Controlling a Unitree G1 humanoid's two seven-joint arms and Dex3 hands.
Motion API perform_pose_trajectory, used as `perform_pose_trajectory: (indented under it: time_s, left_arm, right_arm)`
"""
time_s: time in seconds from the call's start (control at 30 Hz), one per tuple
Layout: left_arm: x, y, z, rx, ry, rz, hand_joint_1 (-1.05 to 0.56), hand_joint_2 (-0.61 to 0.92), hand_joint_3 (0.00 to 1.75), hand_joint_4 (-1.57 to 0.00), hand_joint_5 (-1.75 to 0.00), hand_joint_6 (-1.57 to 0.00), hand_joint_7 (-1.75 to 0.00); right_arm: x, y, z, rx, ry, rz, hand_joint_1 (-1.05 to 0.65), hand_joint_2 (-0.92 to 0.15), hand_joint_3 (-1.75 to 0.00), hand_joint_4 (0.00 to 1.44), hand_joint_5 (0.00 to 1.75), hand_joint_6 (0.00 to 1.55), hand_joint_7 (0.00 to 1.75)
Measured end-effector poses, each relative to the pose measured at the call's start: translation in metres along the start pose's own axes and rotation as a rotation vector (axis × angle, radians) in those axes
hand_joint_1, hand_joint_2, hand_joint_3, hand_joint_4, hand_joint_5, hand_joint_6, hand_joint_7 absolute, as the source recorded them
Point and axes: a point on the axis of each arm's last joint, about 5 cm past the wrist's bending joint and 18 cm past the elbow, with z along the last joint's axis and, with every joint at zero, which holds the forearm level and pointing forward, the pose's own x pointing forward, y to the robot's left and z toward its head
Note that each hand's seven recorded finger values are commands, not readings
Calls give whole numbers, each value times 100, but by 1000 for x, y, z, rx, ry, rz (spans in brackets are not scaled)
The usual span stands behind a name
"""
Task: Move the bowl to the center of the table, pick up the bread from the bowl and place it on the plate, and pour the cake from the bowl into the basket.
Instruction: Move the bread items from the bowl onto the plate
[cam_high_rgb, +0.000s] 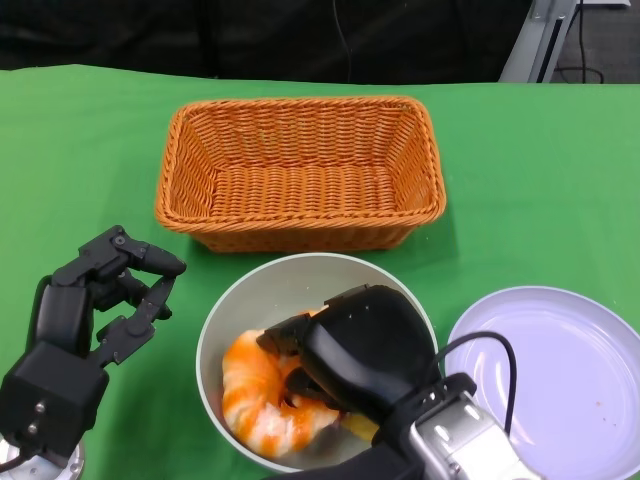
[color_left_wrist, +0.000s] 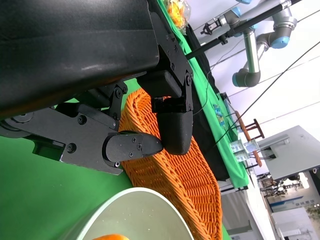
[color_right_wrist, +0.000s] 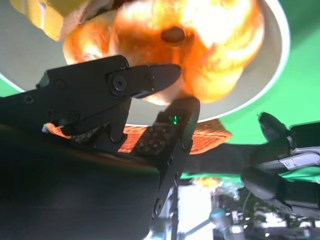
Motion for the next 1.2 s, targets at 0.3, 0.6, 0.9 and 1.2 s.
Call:
perform_pose_trajectory:
  time_s: [0.3, 0.6, 0.9, 1.2]
  left_arm:
    - [0, 0, 0, 4, -6, -5, -20, 86, 47, -74, -151, -73, -122]
    - [1, -1, 0, 3, -12, -8, -23, 87, 44, -72, -162, -71, -123]
    - [1, -2, 0, 6, -15, -13, -24, 91, 35, -69, -171, -71, -124]
    - [2, -2, 1, 3, -24, -16, -19, 91, 38, -70, -154, -71, -123]
  right_arm:
    - [1, 0, 13, -86, 70, 59, -63, -92, -5, 33, 97, 57, 0]
    - [-2, 1, 16, -86, 74, 58, -79, -92, -4, 42, 69, 45, 1]
    - [-1, 2, 18, -87, 76, 68, -73, -92, -5, 49, 64, 52, 3]
    - [6, 5, 21, -133, 65, 143, -59, -92, -13, 65, 63, 66, 4]
